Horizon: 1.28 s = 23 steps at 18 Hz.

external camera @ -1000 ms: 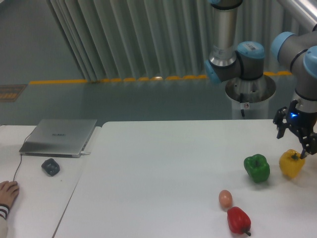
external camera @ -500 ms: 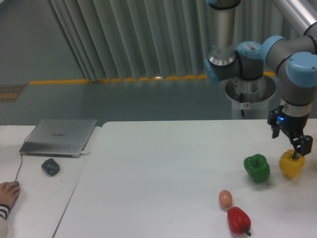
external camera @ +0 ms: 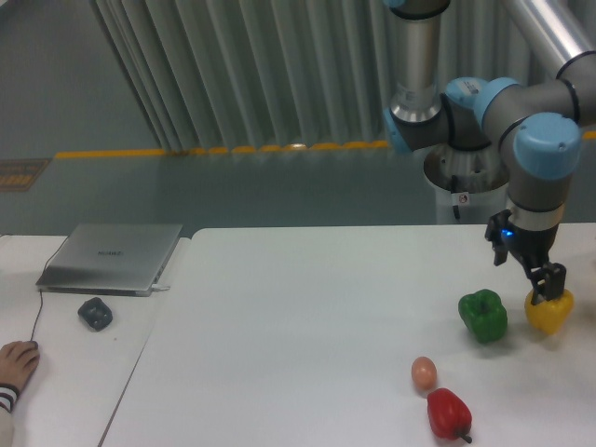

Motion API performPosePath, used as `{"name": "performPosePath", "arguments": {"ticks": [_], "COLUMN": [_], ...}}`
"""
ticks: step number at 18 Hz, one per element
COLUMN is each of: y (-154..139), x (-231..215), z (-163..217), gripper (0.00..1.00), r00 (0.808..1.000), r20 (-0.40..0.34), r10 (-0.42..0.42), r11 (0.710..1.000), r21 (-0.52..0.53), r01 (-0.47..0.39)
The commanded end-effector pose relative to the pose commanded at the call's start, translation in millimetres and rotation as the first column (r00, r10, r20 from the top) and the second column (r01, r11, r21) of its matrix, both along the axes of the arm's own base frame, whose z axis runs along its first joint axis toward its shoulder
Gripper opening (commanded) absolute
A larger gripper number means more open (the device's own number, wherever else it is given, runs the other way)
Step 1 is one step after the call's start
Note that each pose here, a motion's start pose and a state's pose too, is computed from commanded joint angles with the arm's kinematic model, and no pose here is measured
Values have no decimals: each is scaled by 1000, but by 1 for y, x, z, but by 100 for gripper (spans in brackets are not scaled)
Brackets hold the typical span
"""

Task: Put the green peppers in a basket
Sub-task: 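Close the gripper on the green pepper's stem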

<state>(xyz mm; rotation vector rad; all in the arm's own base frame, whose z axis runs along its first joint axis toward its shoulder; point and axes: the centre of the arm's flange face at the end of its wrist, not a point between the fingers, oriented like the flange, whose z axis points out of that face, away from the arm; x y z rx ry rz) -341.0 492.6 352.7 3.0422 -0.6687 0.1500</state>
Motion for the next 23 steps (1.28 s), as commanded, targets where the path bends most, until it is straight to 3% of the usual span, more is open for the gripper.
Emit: {"name": "performPosePath", "arguments": {"ticks": [8,22,23], "y": [16,33,33], "x": [11,22,22], "z": [-22,-49,-49], "gripper": [100,100,92], "r00": [998,995,995], "r20": [-44,-36,-36], "r10": [-51,-90,-88], "r11": [996,990,990], "r21": [-80,-110,-112], "r01": [47,85,84]}}
